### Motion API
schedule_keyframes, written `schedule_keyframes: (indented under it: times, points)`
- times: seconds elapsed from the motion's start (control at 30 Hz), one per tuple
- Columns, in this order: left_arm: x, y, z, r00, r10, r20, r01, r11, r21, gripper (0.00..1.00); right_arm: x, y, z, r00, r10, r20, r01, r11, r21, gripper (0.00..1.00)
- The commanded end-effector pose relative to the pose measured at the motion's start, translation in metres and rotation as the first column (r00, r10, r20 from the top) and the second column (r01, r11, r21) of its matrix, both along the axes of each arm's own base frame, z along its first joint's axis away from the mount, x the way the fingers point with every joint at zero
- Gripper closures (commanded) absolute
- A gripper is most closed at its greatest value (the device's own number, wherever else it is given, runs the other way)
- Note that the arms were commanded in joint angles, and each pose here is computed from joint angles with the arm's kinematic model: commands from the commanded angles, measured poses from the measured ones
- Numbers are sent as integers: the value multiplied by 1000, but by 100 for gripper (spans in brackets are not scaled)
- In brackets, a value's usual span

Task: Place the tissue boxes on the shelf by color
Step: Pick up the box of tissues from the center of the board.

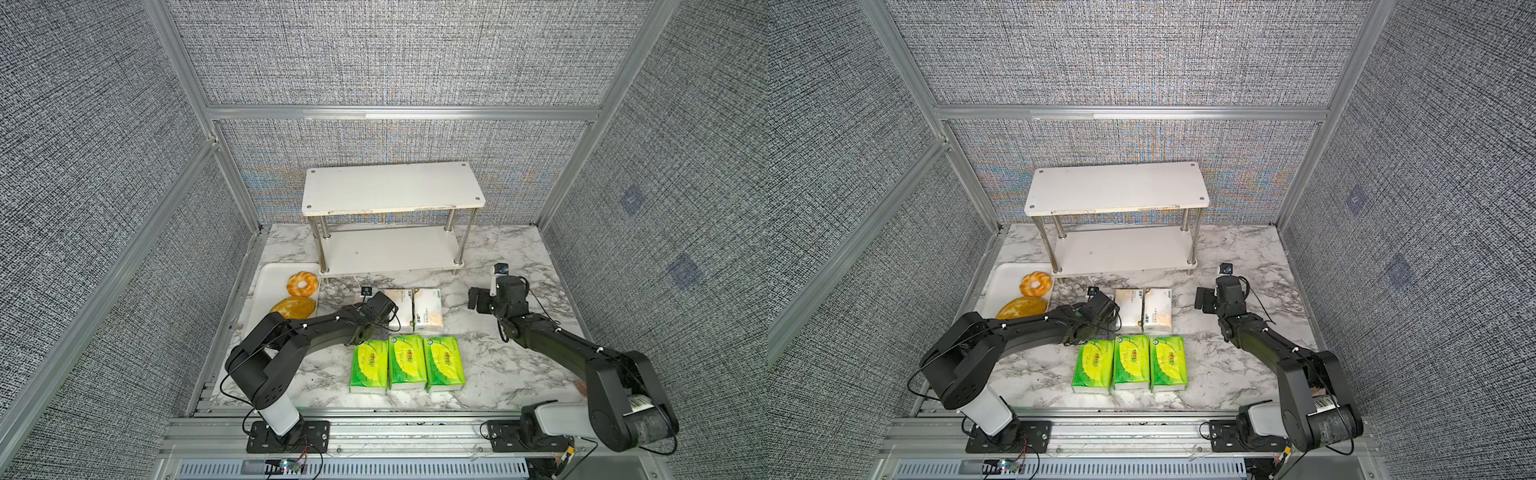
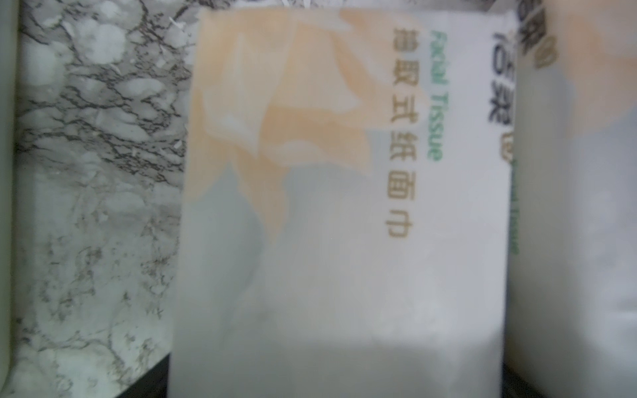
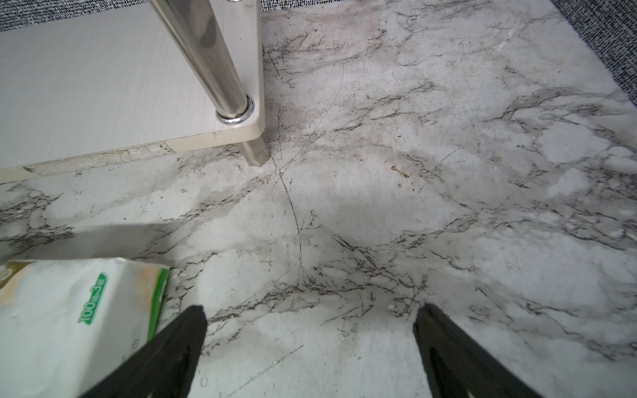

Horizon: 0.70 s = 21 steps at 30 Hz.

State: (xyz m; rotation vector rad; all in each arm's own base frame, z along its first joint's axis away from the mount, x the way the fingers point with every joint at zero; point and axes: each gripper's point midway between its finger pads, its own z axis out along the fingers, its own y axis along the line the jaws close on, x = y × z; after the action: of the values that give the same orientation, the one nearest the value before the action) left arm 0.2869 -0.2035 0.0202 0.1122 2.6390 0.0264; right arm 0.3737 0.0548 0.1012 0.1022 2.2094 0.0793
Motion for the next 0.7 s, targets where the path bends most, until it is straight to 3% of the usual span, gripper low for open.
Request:
schedule_keyframes:
  times: [0.0,0.3,0.67]
  points:
    - [7,0,0,999,17,31,-17,1000,-3,5,0,0,0,1000,-5,5,5,1000,8,1]
    - [16,-1,17,997,8,82,-8,1000,-1,17,-4,0,0,1000,2,6,-2,1000,6,1]
    - [30,0,70,984,14,177,-16,1000,7,19,-2,3,0,1000,14,9,-14,1000,22,1]
